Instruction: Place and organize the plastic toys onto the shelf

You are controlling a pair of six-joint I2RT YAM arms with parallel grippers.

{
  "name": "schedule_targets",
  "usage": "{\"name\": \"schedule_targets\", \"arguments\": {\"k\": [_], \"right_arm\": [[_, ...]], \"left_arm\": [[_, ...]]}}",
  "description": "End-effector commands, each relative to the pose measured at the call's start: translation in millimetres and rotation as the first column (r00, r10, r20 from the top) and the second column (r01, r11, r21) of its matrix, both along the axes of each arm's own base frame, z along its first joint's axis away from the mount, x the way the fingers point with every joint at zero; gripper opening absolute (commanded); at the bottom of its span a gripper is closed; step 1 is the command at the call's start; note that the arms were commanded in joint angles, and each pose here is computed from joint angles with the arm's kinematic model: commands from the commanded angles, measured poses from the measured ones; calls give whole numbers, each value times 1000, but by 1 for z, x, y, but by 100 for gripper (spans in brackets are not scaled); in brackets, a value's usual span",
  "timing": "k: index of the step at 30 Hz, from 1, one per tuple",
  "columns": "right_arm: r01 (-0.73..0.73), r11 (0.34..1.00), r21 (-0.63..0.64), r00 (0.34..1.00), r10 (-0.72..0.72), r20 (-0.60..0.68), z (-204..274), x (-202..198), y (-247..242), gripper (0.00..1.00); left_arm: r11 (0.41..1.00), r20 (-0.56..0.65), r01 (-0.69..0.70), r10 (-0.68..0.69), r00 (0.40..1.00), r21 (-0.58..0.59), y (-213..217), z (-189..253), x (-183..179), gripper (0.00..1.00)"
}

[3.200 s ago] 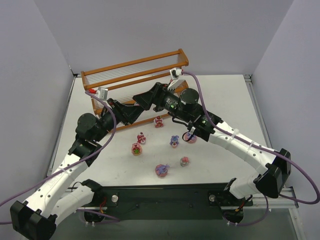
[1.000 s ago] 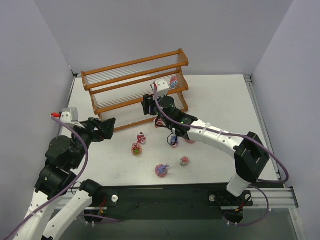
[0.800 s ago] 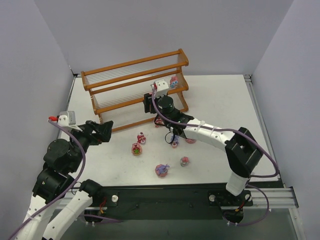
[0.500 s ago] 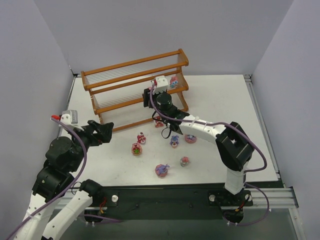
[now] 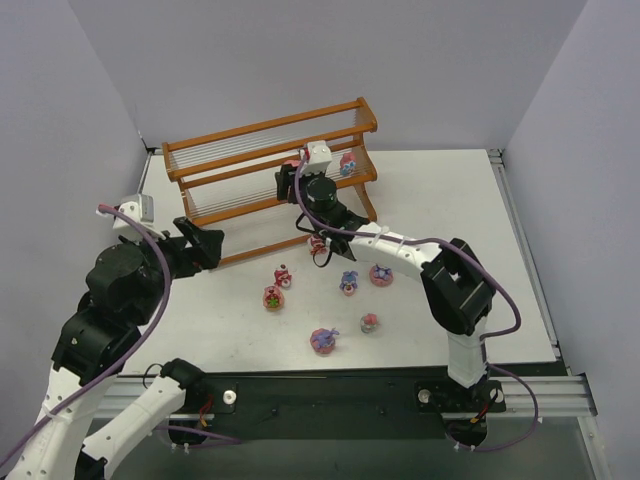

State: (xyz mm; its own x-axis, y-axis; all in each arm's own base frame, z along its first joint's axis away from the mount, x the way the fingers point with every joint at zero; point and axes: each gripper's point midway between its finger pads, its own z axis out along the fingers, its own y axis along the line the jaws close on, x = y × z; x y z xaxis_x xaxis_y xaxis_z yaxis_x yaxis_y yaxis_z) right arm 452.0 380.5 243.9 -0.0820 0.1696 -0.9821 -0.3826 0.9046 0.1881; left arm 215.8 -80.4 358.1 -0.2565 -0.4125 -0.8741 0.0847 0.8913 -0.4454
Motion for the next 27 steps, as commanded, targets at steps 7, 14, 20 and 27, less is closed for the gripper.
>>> {"name": "schedule_targets", "arguments": {"k": [7,14,20,27], "right_arm": [[47,994,103,994,-57,96,37,22,27,35],[55,996,69,995,-61,77,19,18,33,34],[75,996,55,995,-78,66,6,19,33,35],[103,994,40,993,-105,51,-6,23,33,35]], "left_arm": [[997,-33,42,-40,999,65,-5,-1,4,96],[997,-48,35,-32,998,65,-3,-9,2,96],[998,-47,41,-38,998,57,-1,-12,-5,96],[999,-67,37,-34,997,39,2,-20,-13,96]]}}
